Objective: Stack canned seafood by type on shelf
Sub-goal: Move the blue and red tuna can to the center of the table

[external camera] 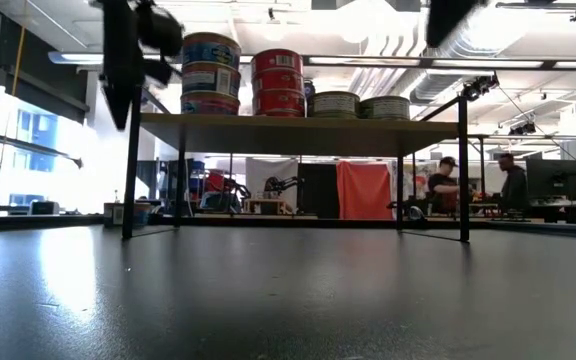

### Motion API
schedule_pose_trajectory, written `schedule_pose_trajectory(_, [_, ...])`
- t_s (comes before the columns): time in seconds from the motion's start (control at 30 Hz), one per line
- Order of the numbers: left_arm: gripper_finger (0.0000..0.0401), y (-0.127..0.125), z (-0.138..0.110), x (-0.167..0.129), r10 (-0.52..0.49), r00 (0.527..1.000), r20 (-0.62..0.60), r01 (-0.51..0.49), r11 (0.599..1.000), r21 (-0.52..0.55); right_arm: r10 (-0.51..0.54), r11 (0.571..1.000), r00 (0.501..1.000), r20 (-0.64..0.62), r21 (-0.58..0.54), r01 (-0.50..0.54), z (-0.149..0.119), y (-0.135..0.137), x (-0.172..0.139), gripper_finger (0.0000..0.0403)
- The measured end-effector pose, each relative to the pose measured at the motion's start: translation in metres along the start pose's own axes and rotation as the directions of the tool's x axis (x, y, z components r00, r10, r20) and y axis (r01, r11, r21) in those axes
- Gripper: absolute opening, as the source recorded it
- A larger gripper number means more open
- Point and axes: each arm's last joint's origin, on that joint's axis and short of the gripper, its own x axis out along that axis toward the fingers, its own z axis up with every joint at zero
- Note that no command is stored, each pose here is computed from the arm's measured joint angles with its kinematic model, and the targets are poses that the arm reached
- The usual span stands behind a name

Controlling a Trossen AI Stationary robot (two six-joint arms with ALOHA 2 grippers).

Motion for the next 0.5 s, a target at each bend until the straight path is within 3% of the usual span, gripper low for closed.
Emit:
schedule_pose_trajectory(0.07, [0.0000,0.005,0.011,0.014,-0.010,0.999,-0.030,0.011,0.998,0.057,0.041,0.999,0.999,-0.016,-0.006,-0.041,-0.014,-0.005,0.014,0.0044])
schedule_pose_trajectory(0.1, [0.0000,0.006,0.015,0.019,-0.024,0.999,-0.029,0.027,0.995,0.098,0.089,0.996,0.996,-0.007,-0.003,-0.089,-0.019,-0.007,0.020,0.0023])
schedule_pose_trajectory(0.2, [0.0000,0.005,0.031,0.033,-0.056,0.998,0.005,0.054,0.977,0.208,0.260,0.964,0.965,0.029,0.049,-0.261,-0.035,-0.009,0.036,0.0021])
schedule_pose_trajectory(0.3, [0.0000,0.004,0.045,0.046,-0.006,1.000,0.013,0.002,0.962,0.271,0.384,0.919,0.919,0.087,0.061,-0.390,-0.047,-0.005,0.049,0.0006])
schedule_pose_trajectory(0.5, [0.0000,0.002,0.054,0.083,0.129,0.986,-0.105,-0.083,0.931,0.356,0.482,0.868,0.869,0.114,0.076,-0.491,-0.061,0.002,0.068,0.0003])
